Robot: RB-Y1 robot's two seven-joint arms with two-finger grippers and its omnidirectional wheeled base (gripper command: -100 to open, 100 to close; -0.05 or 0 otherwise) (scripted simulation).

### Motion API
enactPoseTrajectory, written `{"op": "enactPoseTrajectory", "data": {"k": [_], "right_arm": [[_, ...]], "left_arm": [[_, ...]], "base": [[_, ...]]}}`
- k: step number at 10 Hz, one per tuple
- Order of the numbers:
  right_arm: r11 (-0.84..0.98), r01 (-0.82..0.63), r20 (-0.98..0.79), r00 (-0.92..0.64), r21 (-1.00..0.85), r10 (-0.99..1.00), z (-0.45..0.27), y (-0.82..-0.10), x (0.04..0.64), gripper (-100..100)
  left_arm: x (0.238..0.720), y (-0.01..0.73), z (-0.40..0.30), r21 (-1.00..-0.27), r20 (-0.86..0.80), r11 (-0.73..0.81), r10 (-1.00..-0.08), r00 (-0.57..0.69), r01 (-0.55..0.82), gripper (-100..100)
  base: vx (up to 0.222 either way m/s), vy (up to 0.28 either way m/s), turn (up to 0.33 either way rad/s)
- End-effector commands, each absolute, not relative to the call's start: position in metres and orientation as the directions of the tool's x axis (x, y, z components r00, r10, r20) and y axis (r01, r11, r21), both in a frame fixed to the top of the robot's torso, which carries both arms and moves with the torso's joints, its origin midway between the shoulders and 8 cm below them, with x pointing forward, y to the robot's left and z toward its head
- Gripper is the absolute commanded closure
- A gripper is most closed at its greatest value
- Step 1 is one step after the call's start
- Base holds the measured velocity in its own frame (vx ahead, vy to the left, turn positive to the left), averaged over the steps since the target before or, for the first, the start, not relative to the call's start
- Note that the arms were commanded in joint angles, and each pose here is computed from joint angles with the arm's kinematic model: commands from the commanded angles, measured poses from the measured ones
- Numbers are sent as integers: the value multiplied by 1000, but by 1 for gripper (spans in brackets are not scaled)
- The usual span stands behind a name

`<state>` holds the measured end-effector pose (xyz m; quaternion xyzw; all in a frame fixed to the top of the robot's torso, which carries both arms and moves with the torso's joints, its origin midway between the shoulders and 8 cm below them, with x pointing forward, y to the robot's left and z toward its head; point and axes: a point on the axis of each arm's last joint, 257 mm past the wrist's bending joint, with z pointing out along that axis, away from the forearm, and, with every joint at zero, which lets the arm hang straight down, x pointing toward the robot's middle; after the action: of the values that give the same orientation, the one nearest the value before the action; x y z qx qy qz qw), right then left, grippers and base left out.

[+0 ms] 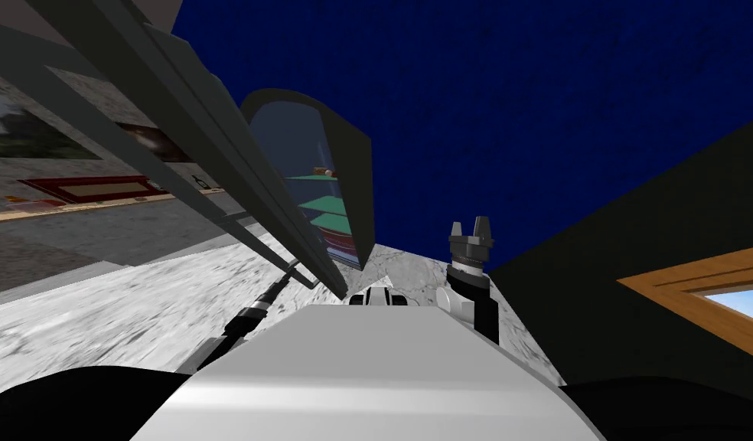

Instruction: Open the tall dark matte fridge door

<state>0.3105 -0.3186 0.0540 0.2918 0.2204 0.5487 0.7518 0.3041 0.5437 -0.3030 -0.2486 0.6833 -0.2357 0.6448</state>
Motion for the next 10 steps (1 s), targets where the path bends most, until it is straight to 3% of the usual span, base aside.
{"op": "enactPoseTrajectory", "data": {"k": [1,4,10], "right_arm": [[228,-696,-11,301,681,954,54,-319,310,0],[228,-696,-12,301,681,954,54,-319,310,0],[228,-696,-11,301,681,954,54,-319,310,0]], "left_arm": [[303,550,-299,-637,-769,770,-638,-44,-36,100],[346,511,-294,-643,-765,764,-637,-91,55,100],[381,457,-298,-657,-753,739,-634,-174,148,100]], "base": [[-14,8,-7],[-98,182,117],[-75,159,69]]}}
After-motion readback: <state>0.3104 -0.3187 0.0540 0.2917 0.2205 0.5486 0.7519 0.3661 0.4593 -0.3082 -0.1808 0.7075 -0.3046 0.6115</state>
